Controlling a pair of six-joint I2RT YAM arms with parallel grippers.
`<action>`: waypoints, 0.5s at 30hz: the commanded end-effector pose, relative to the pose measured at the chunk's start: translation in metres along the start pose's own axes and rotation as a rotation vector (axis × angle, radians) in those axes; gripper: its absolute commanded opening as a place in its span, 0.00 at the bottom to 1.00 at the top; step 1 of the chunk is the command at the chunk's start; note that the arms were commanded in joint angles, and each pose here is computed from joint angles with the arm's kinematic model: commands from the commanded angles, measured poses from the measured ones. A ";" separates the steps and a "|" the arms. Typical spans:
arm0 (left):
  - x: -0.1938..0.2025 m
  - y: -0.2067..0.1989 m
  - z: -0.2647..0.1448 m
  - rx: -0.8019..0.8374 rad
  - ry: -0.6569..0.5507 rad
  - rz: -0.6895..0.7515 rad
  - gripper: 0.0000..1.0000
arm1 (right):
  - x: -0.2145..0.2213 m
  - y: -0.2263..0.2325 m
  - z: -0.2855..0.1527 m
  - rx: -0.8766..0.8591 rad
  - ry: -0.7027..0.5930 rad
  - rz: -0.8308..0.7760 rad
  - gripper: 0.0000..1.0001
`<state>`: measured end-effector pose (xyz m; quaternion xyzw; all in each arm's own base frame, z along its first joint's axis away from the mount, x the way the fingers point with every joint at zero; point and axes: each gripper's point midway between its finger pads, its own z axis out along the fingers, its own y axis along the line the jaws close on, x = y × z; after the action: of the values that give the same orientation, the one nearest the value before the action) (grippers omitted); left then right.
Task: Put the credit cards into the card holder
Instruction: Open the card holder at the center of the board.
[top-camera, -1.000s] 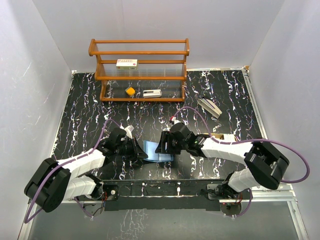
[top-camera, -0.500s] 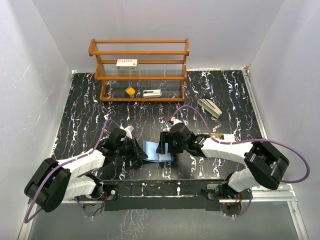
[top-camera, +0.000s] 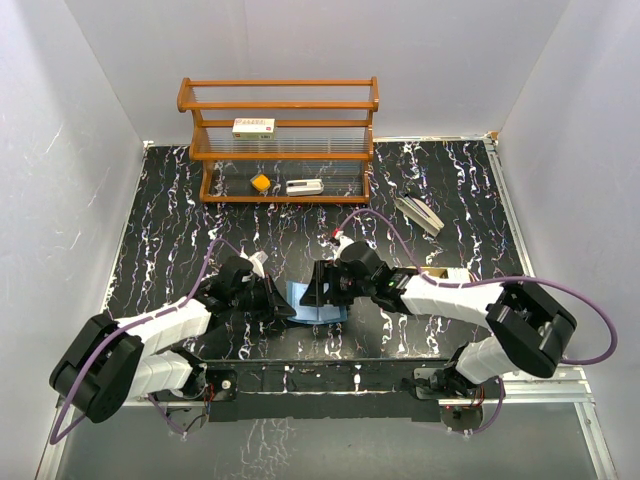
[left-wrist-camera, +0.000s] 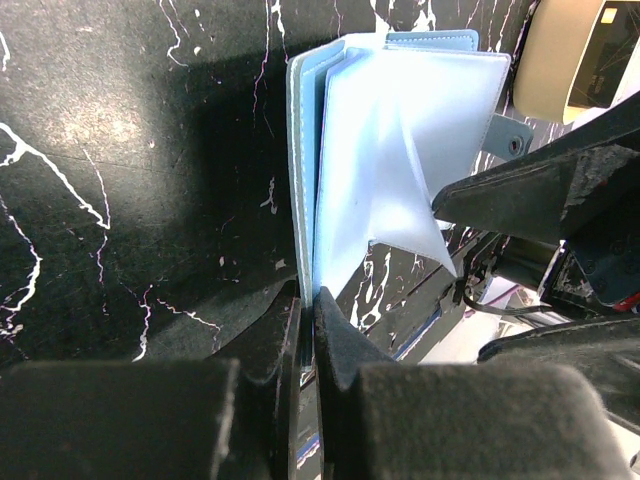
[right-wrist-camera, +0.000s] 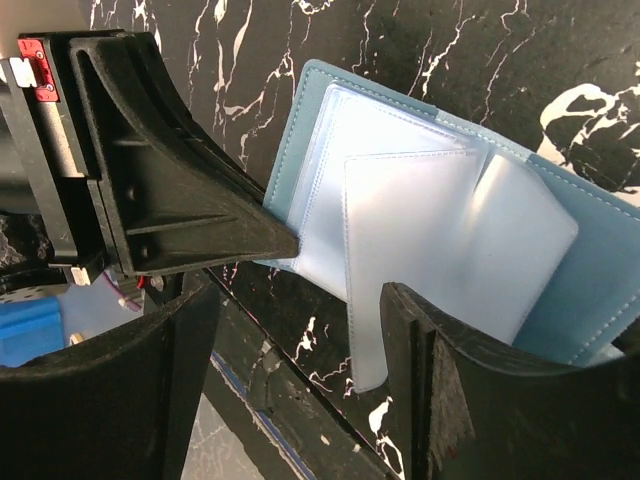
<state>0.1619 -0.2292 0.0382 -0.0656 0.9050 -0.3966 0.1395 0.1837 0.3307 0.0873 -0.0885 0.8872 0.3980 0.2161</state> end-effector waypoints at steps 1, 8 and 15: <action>0.004 0.003 0.001 -0.001 0.011 -0.004 0.00 | -0.012 0.016 0.006 -0.069 -0.036 0.000 0.65; 0.004 0.001 0.000 0.009 0.007 -0.007 0.01 | -0.009 0.017 0.011 -0.096 -0.032 0.014 0.61; 0.005 0.002 0.001 0.003 0.014 -0.013 0.11 | -0.009 0.018 0.017 -0.121 -0.035 0.022 0.40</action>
<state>0.1610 -0.2291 0.0371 -0.0716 0.9041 -0.3983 0.1371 0.1831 0.3434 0.0810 -0.0805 0.8784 0.4257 0.2017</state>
